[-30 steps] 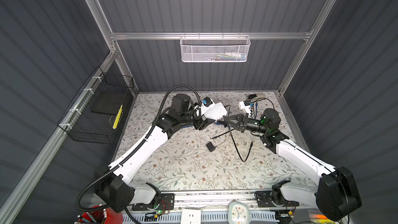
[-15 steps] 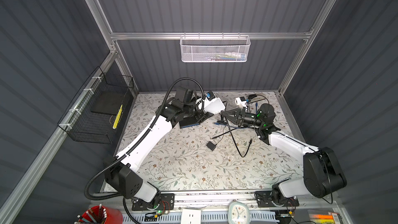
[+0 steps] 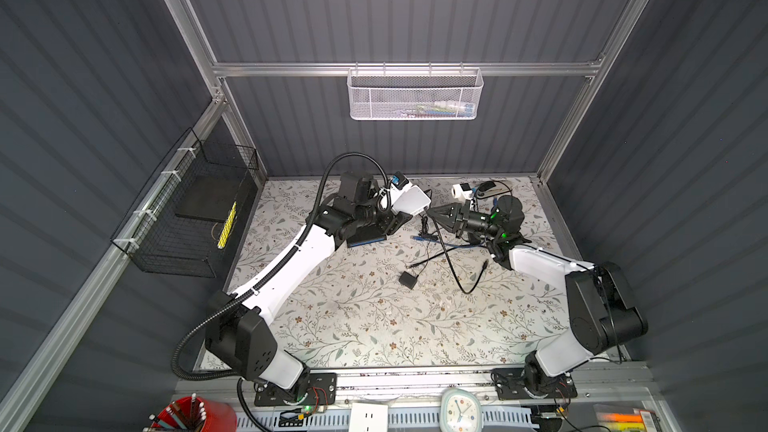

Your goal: Insert the plug into the switch port

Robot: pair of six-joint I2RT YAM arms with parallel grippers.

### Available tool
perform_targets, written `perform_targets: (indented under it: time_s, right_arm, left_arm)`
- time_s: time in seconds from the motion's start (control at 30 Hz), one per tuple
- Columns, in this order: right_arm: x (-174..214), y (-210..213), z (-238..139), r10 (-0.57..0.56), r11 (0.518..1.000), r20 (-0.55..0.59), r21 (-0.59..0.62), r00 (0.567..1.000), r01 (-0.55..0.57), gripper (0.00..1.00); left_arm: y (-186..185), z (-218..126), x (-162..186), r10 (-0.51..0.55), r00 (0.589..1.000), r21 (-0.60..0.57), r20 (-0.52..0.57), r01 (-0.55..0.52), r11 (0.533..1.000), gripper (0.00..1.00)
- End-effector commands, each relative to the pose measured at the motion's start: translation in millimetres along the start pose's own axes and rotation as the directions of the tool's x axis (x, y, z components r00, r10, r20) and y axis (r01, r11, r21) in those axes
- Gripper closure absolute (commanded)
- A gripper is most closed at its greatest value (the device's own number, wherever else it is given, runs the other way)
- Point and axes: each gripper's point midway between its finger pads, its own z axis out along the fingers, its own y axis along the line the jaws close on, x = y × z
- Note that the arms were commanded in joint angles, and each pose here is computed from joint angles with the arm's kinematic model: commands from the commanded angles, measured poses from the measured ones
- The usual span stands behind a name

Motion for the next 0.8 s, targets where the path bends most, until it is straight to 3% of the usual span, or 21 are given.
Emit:
perform_targets:
  time_s: [0.0,0.07,0.17,0.27,0.37,0.5,0.57,0.67,0.77]
  right_arm:
    - [-42.5,72.5,16.9,-0.132,0.976,0.146,-0.152,0.980,0.154,1.00]
    - [-41.6,78.7,24.1,-0.111,0.977,0.080,-0.176,0.991,0.124,1.00]
    - [-34.9,57.3,27.0,-0.094,0.995,0.017,-0.036,0.995,0.095,1.00]
    - [-34.1,48.0,25.4,-0.060,0.998,-0.025,-0.039,0.998,0.059,1.00]
    - [-30.8,48.7,24.2,-0.083,0.996,-0.022,-0.016,0.996,0.083,0.97]
    - [-18.9,46.7,8.5,-0.127,0.990,-0.013,0.061,0.992,0.127,0.62]
    - [-9.0,39.4,-1.1,-0.120,0.989,-0.010,0.089,0.993,0.120,0.49]
    - [9.2,30.4,-15.6,-0.107,0.988,-0.006,0.112,0.994,0.107,0.39]
    - [31.2,37.8,-30.0,-0.158,0.981,-0.017,0.113,0.987,0.159,0.28]
  left_arm:
    - [-185.6,-19.8,15.4,0.032,0.999,0.719,-0.008,-0.016,0.695,0.75]
    - [-187.5,-20.6,12.9,0.058,0.998,0.727,-0.008,-0.035,0.686,0.75]
    - [-188.5,-20.1,17.9,0.094,0.995,0.729,-0.021,-0.049,0.683,0.75]
    - [-188.6,-17.5,21.8,0.107,0.994,0.732,-0.037,-0.046,0.680,0.74]
    - [-178.8,-8.5,22.0,0.099,0.993,0.683,-0.065,-0.028,0.730,0.74]
    - [-124.9,4.9,17.7,-0.039,0.992,0.496,-0.118,0.093,0.864,0.74]
    - [-89.1,1.8,14.5,-0.142,0.984,0.396,-0.109,0.174,0.902,0.75]
    - [-63.4,-10.0,6.5,-0.175,0.982,0.307,-0.066,0.187,0.933,0.74]
    - [-68.0,-19.2,12.9,-0.132,0.991,0.310,-0.035,0.137,0.941,0.73]
